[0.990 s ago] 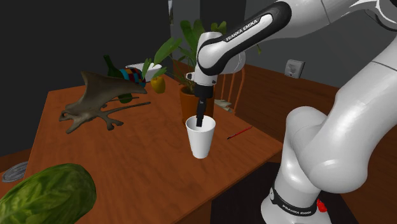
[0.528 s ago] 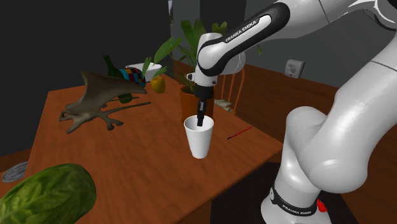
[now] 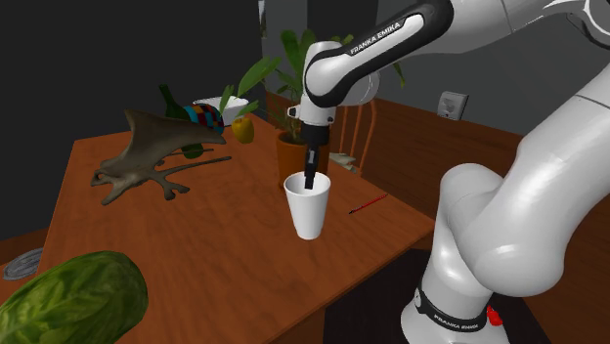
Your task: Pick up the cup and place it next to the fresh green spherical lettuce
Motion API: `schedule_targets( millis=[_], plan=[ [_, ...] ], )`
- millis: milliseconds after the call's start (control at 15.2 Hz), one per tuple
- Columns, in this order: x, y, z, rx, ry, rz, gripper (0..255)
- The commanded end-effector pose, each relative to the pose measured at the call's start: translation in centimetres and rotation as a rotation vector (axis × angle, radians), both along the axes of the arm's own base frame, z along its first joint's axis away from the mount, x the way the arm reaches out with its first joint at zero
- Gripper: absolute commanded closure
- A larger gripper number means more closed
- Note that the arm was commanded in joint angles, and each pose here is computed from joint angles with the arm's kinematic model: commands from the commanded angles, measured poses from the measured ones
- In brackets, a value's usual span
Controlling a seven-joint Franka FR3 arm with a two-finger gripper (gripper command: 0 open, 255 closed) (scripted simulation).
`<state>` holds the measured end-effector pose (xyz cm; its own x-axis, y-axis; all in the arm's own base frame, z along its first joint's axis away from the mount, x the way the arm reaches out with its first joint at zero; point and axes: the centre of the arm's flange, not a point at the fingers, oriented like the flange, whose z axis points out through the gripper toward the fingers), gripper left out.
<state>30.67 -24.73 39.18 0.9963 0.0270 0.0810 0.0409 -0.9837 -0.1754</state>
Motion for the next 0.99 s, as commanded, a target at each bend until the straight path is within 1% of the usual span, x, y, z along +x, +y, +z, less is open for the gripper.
schedule_targets(
  millis=[0,924],
  plan=[
    [0.0,-0.1,1.1,-0.002,-0.004,-0.003,255],
    [0.0,-0.1,8.5,-0.002,-0.004,-0.003,255]
  ],
)
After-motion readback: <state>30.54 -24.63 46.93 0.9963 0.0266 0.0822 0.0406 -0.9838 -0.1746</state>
